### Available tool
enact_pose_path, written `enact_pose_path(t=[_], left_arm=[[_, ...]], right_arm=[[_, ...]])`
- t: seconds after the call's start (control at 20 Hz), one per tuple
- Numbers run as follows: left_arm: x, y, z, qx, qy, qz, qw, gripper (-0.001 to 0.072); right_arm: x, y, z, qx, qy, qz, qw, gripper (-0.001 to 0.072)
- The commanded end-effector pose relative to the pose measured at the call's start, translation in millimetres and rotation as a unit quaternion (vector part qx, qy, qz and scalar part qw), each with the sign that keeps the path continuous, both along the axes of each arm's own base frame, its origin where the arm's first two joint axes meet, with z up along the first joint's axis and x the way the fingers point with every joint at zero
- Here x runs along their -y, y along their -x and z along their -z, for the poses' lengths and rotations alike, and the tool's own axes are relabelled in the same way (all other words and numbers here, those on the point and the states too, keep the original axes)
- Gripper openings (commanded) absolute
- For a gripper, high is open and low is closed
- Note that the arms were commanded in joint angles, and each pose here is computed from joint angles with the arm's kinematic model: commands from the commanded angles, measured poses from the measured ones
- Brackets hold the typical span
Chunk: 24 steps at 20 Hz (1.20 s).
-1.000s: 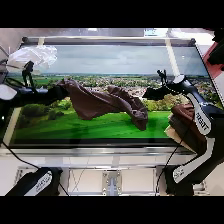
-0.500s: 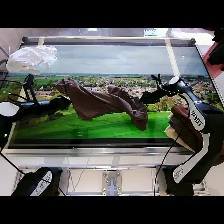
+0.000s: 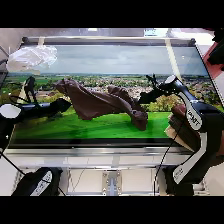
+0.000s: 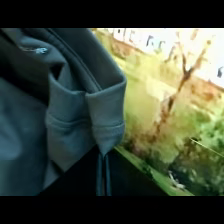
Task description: Fold the shirts.
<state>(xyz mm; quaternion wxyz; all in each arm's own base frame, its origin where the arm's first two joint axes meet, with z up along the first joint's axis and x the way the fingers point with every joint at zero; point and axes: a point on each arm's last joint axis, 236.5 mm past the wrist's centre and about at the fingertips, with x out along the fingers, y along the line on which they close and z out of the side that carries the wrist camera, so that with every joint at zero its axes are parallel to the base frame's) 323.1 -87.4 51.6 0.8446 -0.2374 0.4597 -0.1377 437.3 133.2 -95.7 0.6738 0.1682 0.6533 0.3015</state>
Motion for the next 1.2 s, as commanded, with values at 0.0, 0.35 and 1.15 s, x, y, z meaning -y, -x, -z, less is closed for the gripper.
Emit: enact_pose_path(t=[0.0, 0.35, 1.15], left_arm=[[-1, 20, 40, -0.063, 0.019, -0.033, 0.997, 0.0705], [-26, 1, 93, -0.030, 0.056, -0.195, 0.979, 0.0477], [31, -4, 160, -0.137, 0.097, -0.122, 0.978, 0.0479]], right_arm=[[1, -9, -28, 0.014, -0.013, -0.015, 1.000, 0.0027], [-5, -31, -73, 0.045, -0.030, -0.012, 0.998, 0.0027], [-17, -29, -93, 0.047, -0.064, -0.013, 0.997, 0.0027]])
